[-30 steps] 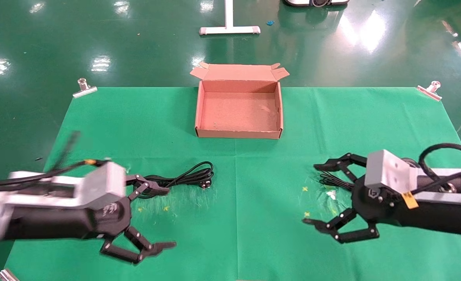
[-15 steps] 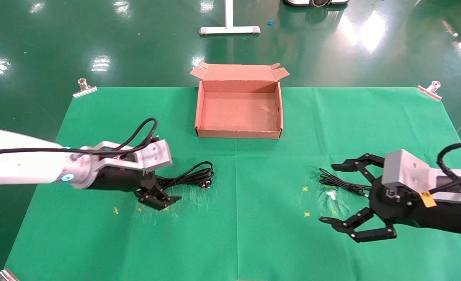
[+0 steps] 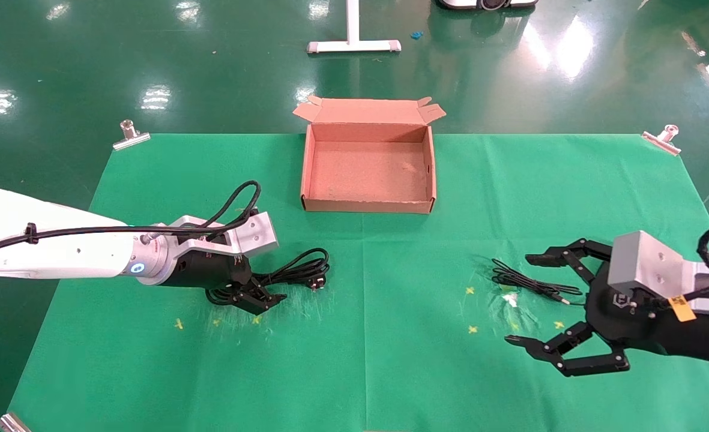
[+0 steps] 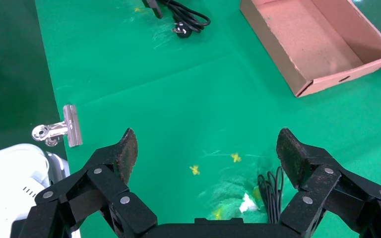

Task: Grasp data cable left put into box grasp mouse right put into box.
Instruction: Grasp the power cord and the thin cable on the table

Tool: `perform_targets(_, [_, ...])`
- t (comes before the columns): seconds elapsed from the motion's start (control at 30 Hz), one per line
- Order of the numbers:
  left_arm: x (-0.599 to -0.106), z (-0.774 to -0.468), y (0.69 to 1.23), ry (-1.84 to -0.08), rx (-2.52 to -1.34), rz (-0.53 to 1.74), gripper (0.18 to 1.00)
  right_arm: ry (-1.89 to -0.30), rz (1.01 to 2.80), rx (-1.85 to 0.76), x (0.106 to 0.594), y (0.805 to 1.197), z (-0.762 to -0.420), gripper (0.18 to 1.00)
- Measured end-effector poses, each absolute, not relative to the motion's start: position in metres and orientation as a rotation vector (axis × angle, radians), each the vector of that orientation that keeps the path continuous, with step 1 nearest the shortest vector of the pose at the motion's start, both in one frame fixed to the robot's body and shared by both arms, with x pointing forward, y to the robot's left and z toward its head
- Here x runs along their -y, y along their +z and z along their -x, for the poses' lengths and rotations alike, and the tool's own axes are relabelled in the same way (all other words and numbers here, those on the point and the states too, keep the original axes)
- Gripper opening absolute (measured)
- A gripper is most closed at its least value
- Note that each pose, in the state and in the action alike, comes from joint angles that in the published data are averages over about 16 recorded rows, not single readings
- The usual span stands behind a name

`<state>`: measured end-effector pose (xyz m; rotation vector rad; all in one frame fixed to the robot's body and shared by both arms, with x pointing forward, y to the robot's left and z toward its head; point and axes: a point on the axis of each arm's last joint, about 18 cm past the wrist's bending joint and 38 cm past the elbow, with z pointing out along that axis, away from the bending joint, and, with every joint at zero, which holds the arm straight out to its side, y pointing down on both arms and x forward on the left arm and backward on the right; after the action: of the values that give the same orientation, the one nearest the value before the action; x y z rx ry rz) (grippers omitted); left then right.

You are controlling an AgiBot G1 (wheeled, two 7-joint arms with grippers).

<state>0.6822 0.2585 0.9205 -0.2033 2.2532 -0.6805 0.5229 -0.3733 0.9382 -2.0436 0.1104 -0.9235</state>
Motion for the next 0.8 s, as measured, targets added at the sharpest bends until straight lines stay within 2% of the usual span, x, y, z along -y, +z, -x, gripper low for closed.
perform_targets(0.47, [-0.257, -0.683, 0.920, -0.686, -2.253, 0.206, 1.001, -1.041, 2.147, -0.293, 0.385, 0.899, -0.571, 1.001])
perform_targets(0.8, [-0.257, -0.683, 0.920, -0.686, -2.253, 0.206, 1.001, -1.071, 2.111, -0.431, 0.383, 0.893, -0.610, 1.001])
